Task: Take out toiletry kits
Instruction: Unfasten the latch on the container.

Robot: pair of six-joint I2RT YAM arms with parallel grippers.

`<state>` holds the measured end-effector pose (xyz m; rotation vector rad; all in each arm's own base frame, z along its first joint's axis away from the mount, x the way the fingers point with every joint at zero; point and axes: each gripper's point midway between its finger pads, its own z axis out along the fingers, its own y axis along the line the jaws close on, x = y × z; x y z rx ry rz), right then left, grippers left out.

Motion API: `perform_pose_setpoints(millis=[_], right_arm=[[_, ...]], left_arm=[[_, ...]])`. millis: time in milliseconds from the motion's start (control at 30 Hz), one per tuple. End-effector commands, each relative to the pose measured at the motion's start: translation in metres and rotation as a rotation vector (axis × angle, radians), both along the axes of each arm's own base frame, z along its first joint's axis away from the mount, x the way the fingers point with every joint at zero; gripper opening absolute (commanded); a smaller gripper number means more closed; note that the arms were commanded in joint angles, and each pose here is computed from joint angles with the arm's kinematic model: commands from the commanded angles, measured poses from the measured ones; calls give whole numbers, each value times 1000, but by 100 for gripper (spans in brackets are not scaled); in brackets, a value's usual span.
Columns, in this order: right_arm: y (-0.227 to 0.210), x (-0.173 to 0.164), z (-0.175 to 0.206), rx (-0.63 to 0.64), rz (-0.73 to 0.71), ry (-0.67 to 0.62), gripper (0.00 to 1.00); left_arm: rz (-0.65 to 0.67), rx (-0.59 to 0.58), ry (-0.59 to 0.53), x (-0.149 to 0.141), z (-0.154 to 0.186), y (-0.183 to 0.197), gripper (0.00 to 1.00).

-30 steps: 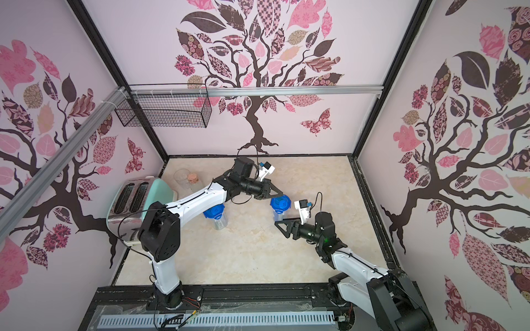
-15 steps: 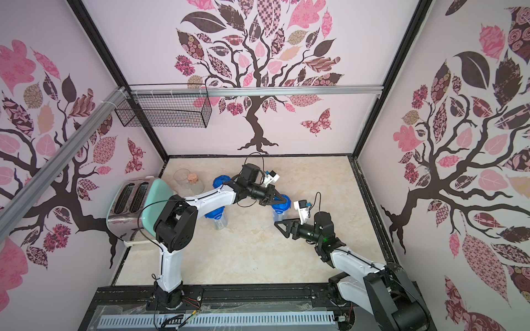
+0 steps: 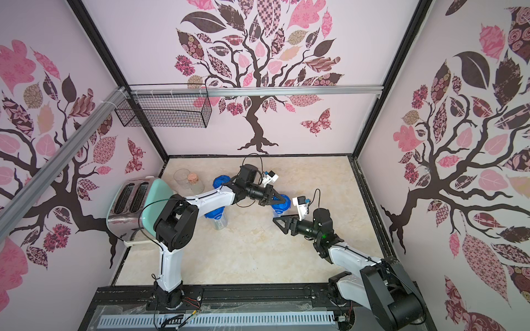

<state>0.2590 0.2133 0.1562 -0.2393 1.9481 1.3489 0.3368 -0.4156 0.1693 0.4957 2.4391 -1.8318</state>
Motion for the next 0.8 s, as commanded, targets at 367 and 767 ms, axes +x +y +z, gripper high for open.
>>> perform_pose_setpoints(millis=[367, 767], right_arm=[[3, 13, 15, 20, 1, -65, 77], [2, 18, 13, 22, -10, -68, 77]], left_arm=[[16, 62, 99, 2, -49, 4, 0], [22, 80, 117, 2, -60, 6, 0]])
